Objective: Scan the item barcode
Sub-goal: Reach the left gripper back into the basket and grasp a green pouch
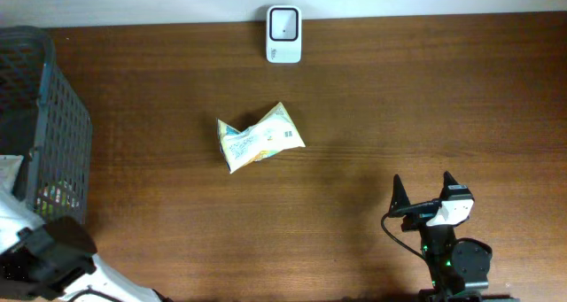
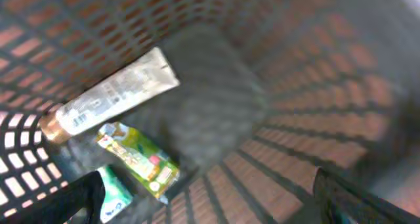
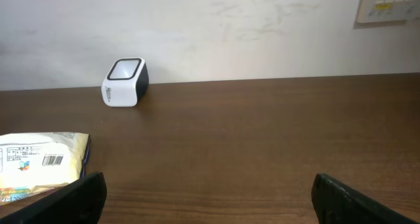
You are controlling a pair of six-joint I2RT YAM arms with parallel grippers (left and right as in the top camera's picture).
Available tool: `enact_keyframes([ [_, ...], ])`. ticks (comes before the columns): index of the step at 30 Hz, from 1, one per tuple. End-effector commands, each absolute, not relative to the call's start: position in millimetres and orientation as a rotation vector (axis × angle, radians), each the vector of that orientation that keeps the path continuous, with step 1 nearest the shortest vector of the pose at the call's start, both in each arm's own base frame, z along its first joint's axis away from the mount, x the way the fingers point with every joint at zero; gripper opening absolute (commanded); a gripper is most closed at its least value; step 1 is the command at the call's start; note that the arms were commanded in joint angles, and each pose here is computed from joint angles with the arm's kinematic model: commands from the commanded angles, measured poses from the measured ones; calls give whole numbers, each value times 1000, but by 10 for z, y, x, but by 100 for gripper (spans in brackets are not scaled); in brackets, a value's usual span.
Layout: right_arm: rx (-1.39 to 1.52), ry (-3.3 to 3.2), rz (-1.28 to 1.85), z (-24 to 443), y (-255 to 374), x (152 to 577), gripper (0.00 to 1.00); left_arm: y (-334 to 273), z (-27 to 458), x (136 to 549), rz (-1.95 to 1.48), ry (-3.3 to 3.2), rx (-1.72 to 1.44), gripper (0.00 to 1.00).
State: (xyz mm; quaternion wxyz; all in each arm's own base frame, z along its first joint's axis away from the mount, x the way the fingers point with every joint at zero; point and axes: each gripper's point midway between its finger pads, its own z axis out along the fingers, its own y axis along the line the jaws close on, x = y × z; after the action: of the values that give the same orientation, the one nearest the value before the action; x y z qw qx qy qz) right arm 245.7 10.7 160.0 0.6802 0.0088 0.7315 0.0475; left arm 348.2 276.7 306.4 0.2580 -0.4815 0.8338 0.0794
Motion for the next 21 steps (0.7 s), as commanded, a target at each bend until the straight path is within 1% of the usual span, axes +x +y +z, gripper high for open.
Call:
enact_keyframes([
  [1,17,1645,116,1570,123,2457,99,3030,2224,3302,203,2310,-1551,99],
  [2,17,1645,116,1570,123,2457,99,3091,1987,3268,204,2322,-1582,99],
  [7,17,1645,116,1571,123,2457,99,3115,1171,3006,188,2340,-1761,99],
  [11,17,1645,116,1570,123,2457,99,3055,852,2933,185,2366,-1780,100],
  [12,17,1645,116,1571,123,2457,99,3030,744,2907,184,2374,-1785,98],
  [16,17,1645,116,1570,123,2457,99,2950,528,2823,180,2401,-1801,93],
  [17,17,1645,116,1570,123,2457,99,2945,511,2818,180,2402,-1802,92],
  [18,17,1645,116,1570,123,2457,99,2947,506,2831,175,2397,-1799,89],
  [21,16,1645,116,1571,123,2457,99,2961,560,2873,160,2387,-1791,88],
])
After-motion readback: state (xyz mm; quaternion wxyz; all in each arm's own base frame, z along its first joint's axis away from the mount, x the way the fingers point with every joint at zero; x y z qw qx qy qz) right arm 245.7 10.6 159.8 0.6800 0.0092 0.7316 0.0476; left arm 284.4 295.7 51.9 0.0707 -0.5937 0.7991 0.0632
